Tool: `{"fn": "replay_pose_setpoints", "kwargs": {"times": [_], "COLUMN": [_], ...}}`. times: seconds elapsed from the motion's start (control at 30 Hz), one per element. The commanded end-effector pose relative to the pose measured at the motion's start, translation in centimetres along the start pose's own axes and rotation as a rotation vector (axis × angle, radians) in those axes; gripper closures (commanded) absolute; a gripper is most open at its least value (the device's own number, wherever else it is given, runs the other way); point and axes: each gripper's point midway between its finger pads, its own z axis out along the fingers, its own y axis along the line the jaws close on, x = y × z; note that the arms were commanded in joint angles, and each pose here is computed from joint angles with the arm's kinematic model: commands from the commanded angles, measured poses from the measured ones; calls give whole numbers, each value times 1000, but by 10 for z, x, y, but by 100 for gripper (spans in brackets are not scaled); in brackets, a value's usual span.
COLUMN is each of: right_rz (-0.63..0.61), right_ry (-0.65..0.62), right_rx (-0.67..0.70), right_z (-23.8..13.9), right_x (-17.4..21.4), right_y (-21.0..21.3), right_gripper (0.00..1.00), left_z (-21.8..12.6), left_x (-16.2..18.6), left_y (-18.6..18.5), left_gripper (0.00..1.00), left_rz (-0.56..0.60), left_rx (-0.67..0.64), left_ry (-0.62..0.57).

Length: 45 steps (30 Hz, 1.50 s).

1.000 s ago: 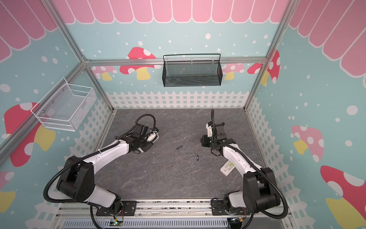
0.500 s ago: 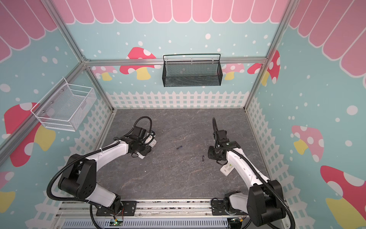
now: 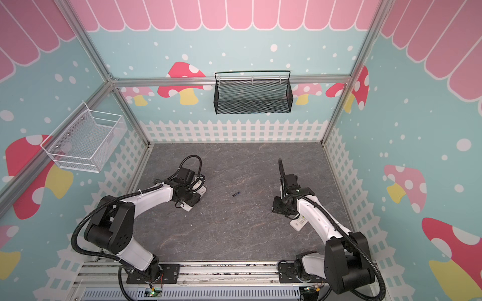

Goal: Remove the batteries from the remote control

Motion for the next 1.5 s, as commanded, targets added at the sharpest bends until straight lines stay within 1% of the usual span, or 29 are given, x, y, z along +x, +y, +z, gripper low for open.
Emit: {"fn": "replay_pose_setpoints", "kwargs": {"times": [0.0,0.17,0.3,0.37,0.43,0.5,0.57,0.67,0.9,0.97,1.07,1.2,1.23,1.47], "right_rz": [-4,-12,-26,-38,-51,-68,-83,-88,-80,-81,-76,-73,-74,-58], "right_ry": [27,26,-11,-44,-92,-146,-204,-311,-532,-594,-628,-637,-640,-593], "right_rx": [17,16,43,70,104,115,108,71,-9,-31,-30,5,5,0], "right_z": [6,7,-3,-10,-18,-24,-28,-28,-11,-8,2,16,20,47], "right_x": [5,3,-9,-20,-36,-53,-72,-103,-163,-175,-183,-188,-188,-171], "right_y": [-5,-4,-5,-7,-9,-7,-2,8,24,27,24,16,14,6], "right_gripper": [100,100,100,100,100,100,100,100,100,99,98,96,95,85], "left_z": [5,8,9,8,7,5,2,-4,-36,-46,-62,-82,-85,-92], "left_x": [-2,0,0,-1,-2,-3,-5,-8,-24,-26,-29,-29,-28,-28], "left_y": [2,1,2,3,4,5,5,7,22,30,44,75,80,87], "left_gripper": [71,58,45,40,35,33,33,28,9,2,1,1,1,1], "left_rz": [-33,-36,-34,-36,-36,-36,-37,-34,-5,-24,-94,-268,-294,-292], "left_rx": [2,5,3,0,-3,-8,-7,-13,-65,-76,-68,-83,-93,-106], "left_ry": [-5,3,4,1,-3,-9,-19,-39,-147,-190,-268,-360,-374,-396]}}
